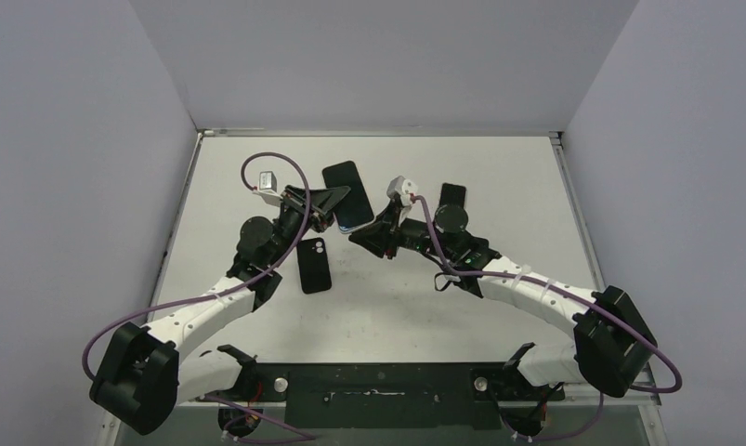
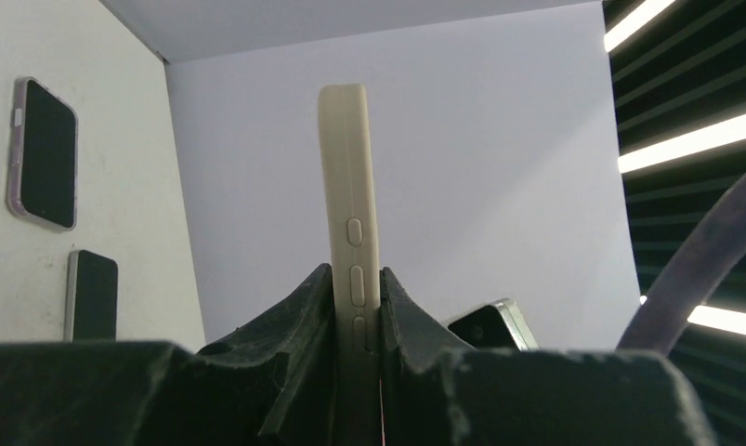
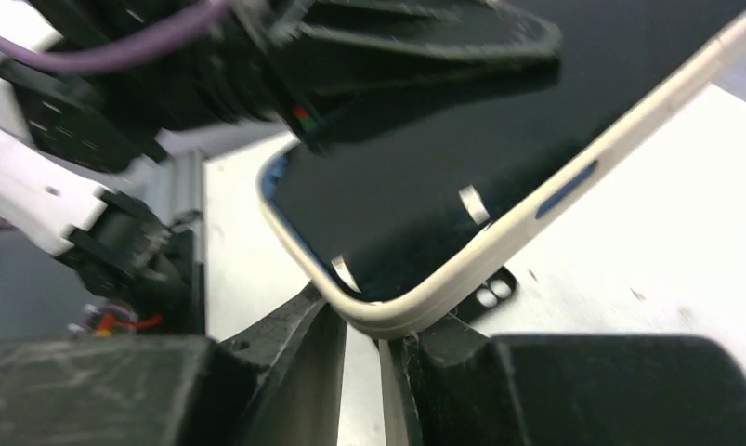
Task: Take the phone out of the phone case
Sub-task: Remove the phone case from the phone.
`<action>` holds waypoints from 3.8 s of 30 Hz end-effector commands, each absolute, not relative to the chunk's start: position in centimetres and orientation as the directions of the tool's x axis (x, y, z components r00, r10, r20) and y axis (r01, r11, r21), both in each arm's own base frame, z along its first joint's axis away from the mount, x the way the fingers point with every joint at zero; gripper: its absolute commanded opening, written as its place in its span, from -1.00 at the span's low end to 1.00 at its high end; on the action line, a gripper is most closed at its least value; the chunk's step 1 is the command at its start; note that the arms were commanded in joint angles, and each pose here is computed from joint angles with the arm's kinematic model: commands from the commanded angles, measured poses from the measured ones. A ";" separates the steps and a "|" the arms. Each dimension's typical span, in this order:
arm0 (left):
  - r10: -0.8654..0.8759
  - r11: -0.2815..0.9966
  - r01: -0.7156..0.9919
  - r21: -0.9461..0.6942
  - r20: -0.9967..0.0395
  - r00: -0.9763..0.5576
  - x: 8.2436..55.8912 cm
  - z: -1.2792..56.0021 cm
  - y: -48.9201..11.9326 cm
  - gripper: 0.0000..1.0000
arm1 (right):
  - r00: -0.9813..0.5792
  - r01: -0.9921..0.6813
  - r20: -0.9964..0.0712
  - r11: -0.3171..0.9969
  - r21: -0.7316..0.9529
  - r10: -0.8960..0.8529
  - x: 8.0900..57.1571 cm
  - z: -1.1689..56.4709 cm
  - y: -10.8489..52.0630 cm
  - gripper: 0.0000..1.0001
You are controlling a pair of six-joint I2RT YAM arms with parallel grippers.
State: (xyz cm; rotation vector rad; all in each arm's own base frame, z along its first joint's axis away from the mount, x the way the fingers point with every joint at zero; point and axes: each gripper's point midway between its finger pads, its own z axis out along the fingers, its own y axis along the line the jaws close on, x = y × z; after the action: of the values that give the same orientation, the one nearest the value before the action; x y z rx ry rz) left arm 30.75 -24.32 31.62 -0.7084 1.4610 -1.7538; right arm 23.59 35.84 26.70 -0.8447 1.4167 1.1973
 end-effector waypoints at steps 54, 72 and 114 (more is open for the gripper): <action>-0.473 -0.119 0.626 -0.771 -0.510 -0.718 24.3 38.7 -26.3 -1.00 | -0.027 -0.999 -0.995 0.035 0.024 -0.091 23.3 28.0 33.7 -0.96; -0.424 -0.176 0.550 -0.816 -0.441 -0.791 23.6 37.9 -27.3 -1.00 | 0.124 -0.966 -0.982 0.209 -0.153 -0.146 27.4 28.8 34.5 -1.00; -0.615 0.194 0.631 -0.751 -0.594 -0.518 28.5 34.5 -24.5 -1.00 | -0.369 -0.760 -0.925 0.544 0.356 0.090 29.2 30.0 29.7 -0.05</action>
State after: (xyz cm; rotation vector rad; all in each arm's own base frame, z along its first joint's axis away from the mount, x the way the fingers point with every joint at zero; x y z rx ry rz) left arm 26.52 -26.22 30.84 0.0123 1.5900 -1.6962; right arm 30.46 30.94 26.77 -0.6161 1.7808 0.9939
